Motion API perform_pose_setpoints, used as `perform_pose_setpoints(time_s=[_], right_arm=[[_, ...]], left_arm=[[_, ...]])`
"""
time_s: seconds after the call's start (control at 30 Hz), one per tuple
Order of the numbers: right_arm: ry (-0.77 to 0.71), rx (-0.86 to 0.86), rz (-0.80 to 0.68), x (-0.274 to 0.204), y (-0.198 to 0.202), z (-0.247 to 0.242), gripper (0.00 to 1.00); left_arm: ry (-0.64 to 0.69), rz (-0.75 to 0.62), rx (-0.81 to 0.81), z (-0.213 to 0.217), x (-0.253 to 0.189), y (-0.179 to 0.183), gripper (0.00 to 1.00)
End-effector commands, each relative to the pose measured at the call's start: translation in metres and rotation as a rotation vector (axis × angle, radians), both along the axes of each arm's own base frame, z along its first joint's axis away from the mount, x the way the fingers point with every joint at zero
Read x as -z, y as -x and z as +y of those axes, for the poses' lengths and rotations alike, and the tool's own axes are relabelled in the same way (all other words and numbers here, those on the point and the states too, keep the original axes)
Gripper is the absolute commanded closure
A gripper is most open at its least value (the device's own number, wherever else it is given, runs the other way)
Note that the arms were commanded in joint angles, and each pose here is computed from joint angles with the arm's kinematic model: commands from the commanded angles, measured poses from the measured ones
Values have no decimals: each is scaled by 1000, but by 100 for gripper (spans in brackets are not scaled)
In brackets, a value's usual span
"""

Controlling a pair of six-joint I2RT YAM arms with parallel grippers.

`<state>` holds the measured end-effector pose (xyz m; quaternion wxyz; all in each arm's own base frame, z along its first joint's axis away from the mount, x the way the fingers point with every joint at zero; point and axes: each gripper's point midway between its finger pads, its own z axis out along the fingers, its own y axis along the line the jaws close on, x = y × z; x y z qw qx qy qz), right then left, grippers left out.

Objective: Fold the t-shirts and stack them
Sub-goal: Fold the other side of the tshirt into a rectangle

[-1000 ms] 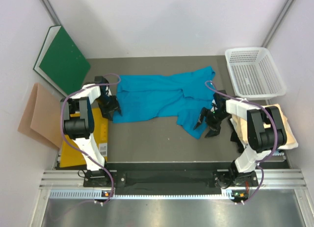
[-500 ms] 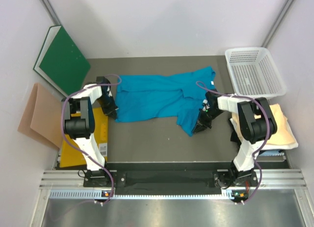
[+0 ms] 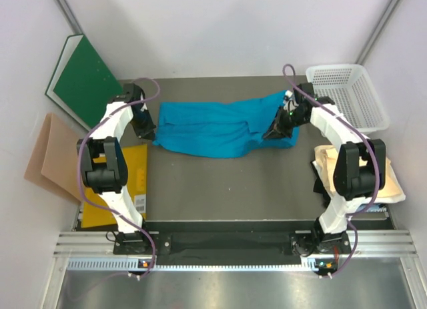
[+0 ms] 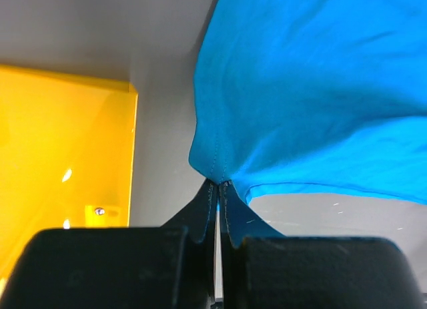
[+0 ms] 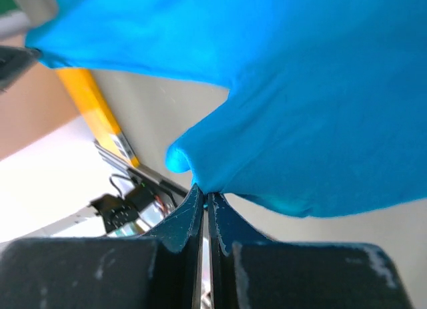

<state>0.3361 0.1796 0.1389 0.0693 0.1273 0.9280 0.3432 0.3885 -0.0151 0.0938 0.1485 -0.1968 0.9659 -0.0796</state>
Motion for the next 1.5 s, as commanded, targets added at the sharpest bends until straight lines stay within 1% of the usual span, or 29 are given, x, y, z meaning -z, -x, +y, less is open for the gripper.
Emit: perform_pose_setpoints(time_s=[0.0, 0.1, 0.13, 0.2, 0.23, 0.3, 0.33, 0.37, 0.43, 0.47, 0.63, 0.77, 0.87, 0.9, 1.1, 1.17, 1.2, 1.23, 1.27, 1.3, 1.33, 1.37, 1.43, 1.47], right_arm=[[-20, -14, -70, -13, -32, -8, 100], [-30, 0, -108, -16, -54, -18, 100], [-36, 7, -134, -17, -66, -21, 100], [-56, 11, -131, -12, -78, -24, 100], [-63, 14, -165, -18, -89, -27, 100], [-59, 21, -169, -11, -102, -31, 100], [-62, 24, -204, -18, -113, -34, 99], [-63, 28, -211, -18, -118, -35, 100], [-64, 35, -250, -24, -133, -37, 100], [-59, 40, -272, -26, -139, -38, 100], [-65, 73, -344, -39, -168, -44, 100], [-96, 98, -364, -40, -185, -46, 99], [-91, 96, -368, -35, -191, -47, 99], [-84, 128, -385, -35, -198, -65, 99], [-63, 158, -408, -31, -205, -80, 99], [-35, 177, -468, -45, -209, -85, 99], [-20, 186, -474, -44, -210, -89, 99], [-15, 190, -485, -45, -212, -92, 100], [-16, 192, -473, -39, -213, -92, 99], [-22, 196, -475, -39, -216, -94, 99], [-28, 196, -470, -37, -218, -94, 99], [-41, 192, -454, -27, -220, -92, 99], [-53, 191, -468, -28, -226, -89, 98], [-55, 190, -474, -23, -231, -88, 98]], left_arm=[[24, -67, -19, -3, -21, -24, 100], [46, -86, -15, -6, -23, -42, 100], [64, -82, -10, -9, -23, -45, 100], [79, -79, -6, -11, -19, -59, 100], [95, -52, -5, -13, -11, -61, 100], [108, -69, -6, -15, -15, -74, 100], [114, -48, -7, -15, -7, -76, 100], [128, -67, -5, -17, -12, -84, 100], [134, -52, -7, -18, -4, -89, 100], [138, -60, -11, -18, -8, -94, 100], [169, -49, -18, -19, 1, -103, 100], [181, -55, -19, -19, 2, -111, 100], [182, -53, -24, -18, 2, -116, 100], [183, -47, -26, -18, 3, -116, 100], [190, -49, -46, -15, 7, -121, 100], [184, -33, -55, -13, 11, -121, 100], [184, -34, -57, -12, 12, -122, 100], [189, -22, -56, -12, 18, -122, 88], [199, -17, -51, -13, 20, -122, 67], [206, 6, -58, -13, 28, -120, 53], [207, 9, -56, -13, 30, -121, 47], [205, 20, -58, -13, 32, -119, 31], [190, 33, -65, -11, 37, -117, 25], [180, 36, -70, -8, 38, -117, 20]])
